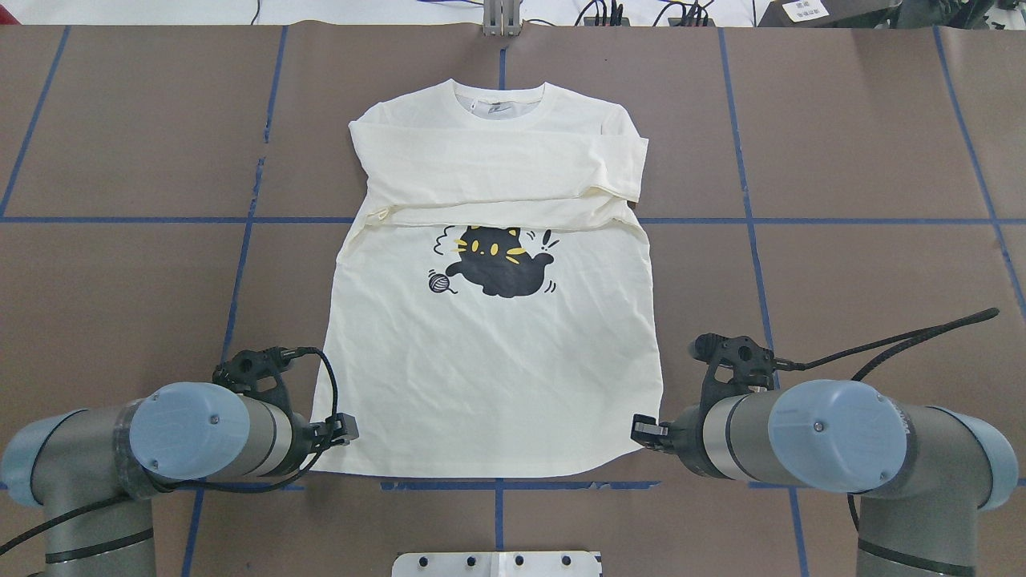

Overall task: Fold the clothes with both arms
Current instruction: 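Grasp the hem corners nearest the robot with both grippers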

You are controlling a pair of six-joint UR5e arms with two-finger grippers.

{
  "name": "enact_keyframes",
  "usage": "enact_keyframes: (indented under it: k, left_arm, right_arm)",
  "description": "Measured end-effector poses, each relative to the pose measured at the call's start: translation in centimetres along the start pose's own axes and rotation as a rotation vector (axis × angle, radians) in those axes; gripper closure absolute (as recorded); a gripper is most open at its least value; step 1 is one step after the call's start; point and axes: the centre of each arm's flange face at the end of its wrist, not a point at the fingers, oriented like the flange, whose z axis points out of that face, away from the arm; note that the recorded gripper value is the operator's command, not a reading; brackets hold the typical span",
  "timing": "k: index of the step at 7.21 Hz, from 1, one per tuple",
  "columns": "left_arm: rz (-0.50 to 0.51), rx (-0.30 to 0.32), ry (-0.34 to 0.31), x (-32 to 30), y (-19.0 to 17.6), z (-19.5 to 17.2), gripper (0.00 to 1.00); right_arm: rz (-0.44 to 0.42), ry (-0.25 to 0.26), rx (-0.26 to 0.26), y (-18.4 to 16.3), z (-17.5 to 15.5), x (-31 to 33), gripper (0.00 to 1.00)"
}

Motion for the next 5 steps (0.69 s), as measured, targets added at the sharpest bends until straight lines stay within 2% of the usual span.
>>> enact_keyframes:
  k: [1,4,5]
  left_arm:
    - [0.001,-0.001,-0.007,-0.15,0.11,0.16,0.26]
    - [0.001,-0.002,-0.016,-0.35,0.18,0.41,0.57]
    - [0.001,-0.002,-0.016,-0.36,0.18,0.42,0.63]
  right_arm:
    - [0.000,-0.001,0.000,-0.01,-0.05,-0.05,1.00]
    - [0.001,-0.001,0.001,-0.05,-0.02,-0.03,1.00]
    - [0.001,0.000,0.001,-0.07,-0.02,-0.01,1.00]
